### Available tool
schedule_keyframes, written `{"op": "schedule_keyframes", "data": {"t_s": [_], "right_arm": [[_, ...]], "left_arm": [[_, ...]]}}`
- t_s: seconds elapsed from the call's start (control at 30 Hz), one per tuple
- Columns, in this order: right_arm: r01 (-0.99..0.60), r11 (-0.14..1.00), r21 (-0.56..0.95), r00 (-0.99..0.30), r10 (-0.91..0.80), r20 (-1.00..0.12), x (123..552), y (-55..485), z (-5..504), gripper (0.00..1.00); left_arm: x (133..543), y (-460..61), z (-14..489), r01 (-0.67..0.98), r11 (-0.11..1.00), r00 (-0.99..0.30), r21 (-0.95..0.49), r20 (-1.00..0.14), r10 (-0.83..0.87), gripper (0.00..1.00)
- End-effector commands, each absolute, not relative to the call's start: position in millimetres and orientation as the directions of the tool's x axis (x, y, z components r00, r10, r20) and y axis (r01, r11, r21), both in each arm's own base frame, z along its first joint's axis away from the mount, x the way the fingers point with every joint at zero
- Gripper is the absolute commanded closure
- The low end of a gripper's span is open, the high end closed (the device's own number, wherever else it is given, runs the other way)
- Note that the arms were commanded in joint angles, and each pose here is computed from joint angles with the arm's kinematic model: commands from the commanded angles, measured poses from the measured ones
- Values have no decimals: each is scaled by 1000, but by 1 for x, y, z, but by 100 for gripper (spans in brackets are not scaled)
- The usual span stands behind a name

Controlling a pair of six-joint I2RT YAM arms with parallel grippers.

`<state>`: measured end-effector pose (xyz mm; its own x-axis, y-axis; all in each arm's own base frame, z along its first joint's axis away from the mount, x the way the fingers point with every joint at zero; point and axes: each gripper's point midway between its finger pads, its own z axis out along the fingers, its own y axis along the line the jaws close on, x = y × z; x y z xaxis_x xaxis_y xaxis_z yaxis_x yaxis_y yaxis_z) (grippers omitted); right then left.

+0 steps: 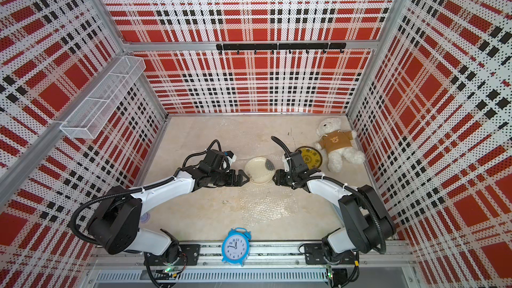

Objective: Unpack dinner plates from bubble wrap
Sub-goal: Unwrap the bubble wrap at the center of the board.

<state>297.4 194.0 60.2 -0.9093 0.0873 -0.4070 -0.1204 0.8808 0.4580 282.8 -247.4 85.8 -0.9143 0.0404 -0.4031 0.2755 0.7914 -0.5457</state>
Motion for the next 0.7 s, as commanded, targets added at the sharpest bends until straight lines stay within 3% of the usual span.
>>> {"op": "schedule_keyframes", "data": {"t_s": [0.0, 0.67], "right_arm": [[-125, 872, 474, -883, 120, -454, 308, 194, 74, 46], [-105, 865, 490, -871, 157, -464, 311, 187, 78, 45]], "left_arm": [[308, -255, 99, 285, 788, -883, -545, -469, -4, 3], [326, -271, 85, 255, 772, -900, -582, -436, -32, 24]]}}
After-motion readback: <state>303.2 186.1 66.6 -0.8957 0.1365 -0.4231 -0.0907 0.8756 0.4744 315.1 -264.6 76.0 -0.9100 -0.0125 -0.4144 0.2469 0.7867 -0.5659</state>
